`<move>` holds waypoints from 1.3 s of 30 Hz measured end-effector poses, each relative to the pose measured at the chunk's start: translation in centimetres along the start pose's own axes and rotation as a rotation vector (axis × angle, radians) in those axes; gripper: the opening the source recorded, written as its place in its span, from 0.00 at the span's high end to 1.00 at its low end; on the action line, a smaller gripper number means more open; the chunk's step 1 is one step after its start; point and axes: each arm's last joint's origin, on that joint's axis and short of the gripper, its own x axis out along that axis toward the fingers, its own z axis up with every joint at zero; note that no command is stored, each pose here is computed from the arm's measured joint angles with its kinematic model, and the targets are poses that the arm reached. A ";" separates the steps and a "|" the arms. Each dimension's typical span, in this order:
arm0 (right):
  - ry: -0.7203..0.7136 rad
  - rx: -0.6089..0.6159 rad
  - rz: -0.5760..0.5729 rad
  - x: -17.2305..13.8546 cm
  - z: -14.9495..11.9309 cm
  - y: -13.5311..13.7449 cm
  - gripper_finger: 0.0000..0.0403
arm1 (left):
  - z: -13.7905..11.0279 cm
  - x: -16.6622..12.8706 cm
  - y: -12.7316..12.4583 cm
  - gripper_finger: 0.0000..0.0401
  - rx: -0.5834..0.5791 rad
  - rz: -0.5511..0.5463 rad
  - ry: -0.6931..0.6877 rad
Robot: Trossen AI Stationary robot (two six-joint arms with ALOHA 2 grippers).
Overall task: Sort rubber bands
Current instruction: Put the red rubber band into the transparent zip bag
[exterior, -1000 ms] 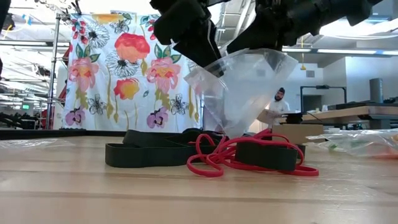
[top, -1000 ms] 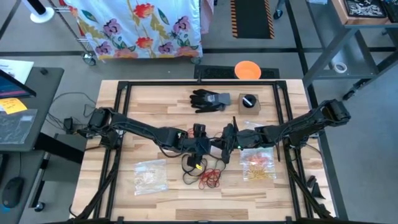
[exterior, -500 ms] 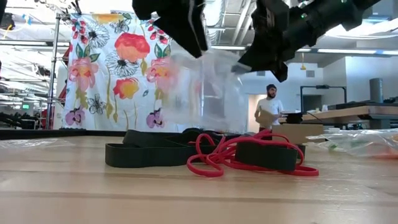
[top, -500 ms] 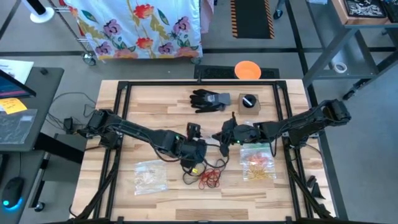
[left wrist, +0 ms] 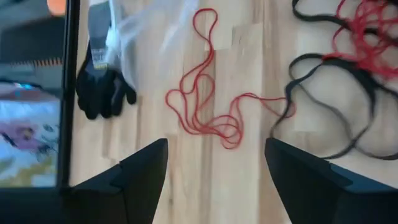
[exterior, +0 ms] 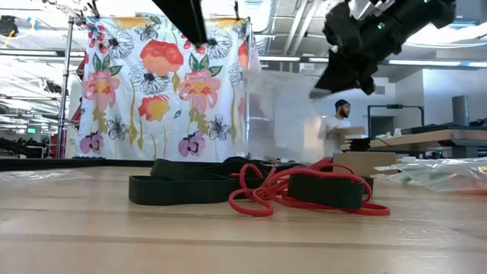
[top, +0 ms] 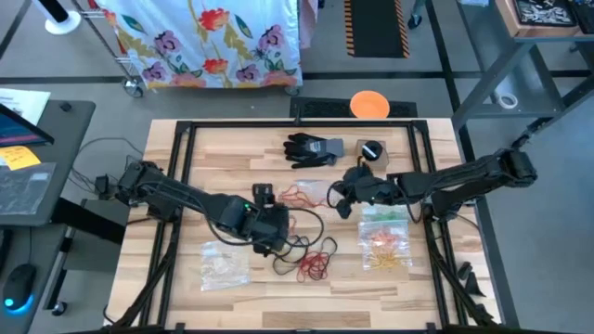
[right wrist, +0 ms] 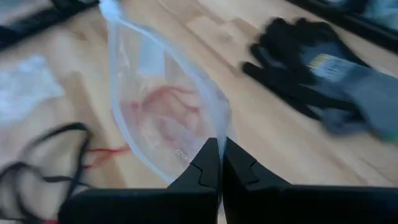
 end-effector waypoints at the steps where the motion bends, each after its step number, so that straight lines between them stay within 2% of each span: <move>1: 0.004 -0.001 -0.027 -0.1 -0.2 -0.3 1.00 | -0.2 -0.4 -0.1 0.33 -0.027 -0.004 -0.008; 5: 0.007 0.023 -0.071 -0.6 -0.5 -1.4 1.00 | -1.7 -0.3 -1.9 0.33 -0.052 0.001 -0.026; 8: -0.014 0.031 -0.057 -1.2 -0.5 -1.5 1.00 | -3.0 1.6 -3.6 0.33 -0.027 0.001 -0.027; 11: -0.019 0.025 -0.035 -1.7 -0.6 -1.3 1.00 | -4.2 4.3 -4.3 0.33 -0.044 -0.033 -0.027; 15: -0.030 0.022 -0.011 -2.2 -0.6 -1.0 1.00 | -6.1 8.8 -3.4 0.33 -0.079 -0.095 0.027; 20: -0.029 0.012 -0.011 -2.2 -0.6 -1.0 1.00 | -7.0 12.7 -1.3 0.33 -0.140 -0.180 -0.026; 29: 0.002 -0.002 -0.037 -2.0 -0.8 -1.4 1.00 | -7.0 14.7 0.9 0.33 -0.224 -0.145 -0.090; 34: 0.007 -0.013 -0.022 -2.2 -1.1 -1.0 1.00 | -6.8 14.8 1.3 0.33 -0.284 -0.080 -0.108; 39: 0.008 -0.016 -0.015 -2.3 -1.1 -0.9 1.00 | -6.8 14.9 1.2 0.33 -0.329 -0.077 -0.104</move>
